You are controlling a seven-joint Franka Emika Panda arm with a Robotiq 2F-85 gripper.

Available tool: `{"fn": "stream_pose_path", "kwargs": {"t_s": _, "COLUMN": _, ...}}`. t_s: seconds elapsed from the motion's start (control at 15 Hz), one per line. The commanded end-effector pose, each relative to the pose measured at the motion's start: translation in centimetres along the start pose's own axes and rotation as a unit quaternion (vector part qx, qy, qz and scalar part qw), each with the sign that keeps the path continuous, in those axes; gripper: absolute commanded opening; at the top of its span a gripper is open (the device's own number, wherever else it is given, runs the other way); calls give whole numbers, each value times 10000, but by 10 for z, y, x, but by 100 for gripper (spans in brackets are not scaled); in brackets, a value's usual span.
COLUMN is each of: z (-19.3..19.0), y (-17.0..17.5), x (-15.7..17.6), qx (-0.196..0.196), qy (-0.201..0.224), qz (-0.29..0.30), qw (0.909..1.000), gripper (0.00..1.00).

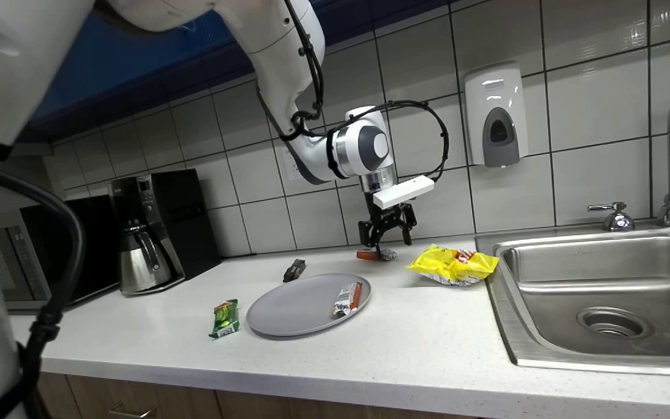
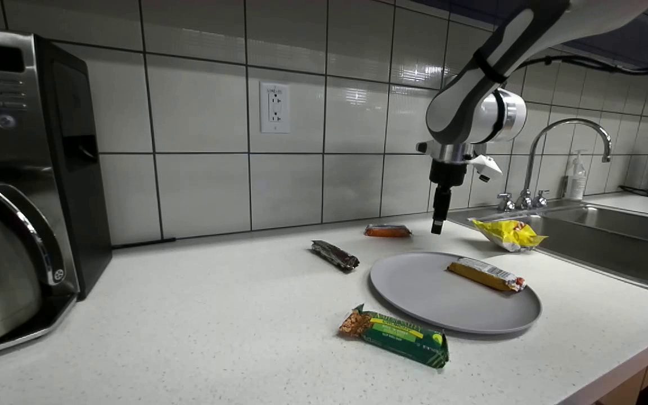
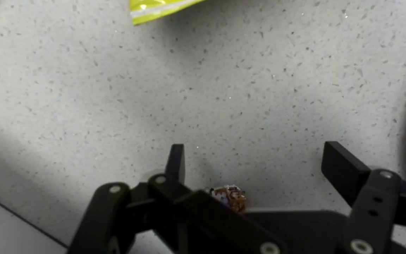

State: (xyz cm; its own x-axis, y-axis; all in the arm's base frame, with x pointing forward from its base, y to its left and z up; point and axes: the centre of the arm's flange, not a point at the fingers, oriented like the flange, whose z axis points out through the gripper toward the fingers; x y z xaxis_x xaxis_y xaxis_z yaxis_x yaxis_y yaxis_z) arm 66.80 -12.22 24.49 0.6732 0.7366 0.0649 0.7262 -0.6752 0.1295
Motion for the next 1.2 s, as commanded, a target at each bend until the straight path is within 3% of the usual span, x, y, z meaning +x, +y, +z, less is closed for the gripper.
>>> {"fn": "stream_pose_path", "kwargs": {"t_s": 0.0, "z": 0, "y": 18, "x": 15, "qx": 119, "qy": 103, "qz": -299, "qw": 9994, "gripper": 100}}
{"fn": "stream_pose_path", "kwargs": {"t_s": 1.13, "z": 23, "y": 18, "x": 76, "qx": 123, "qy": 216, "qz": -677, "qw": 9974, "gripper": 100}}
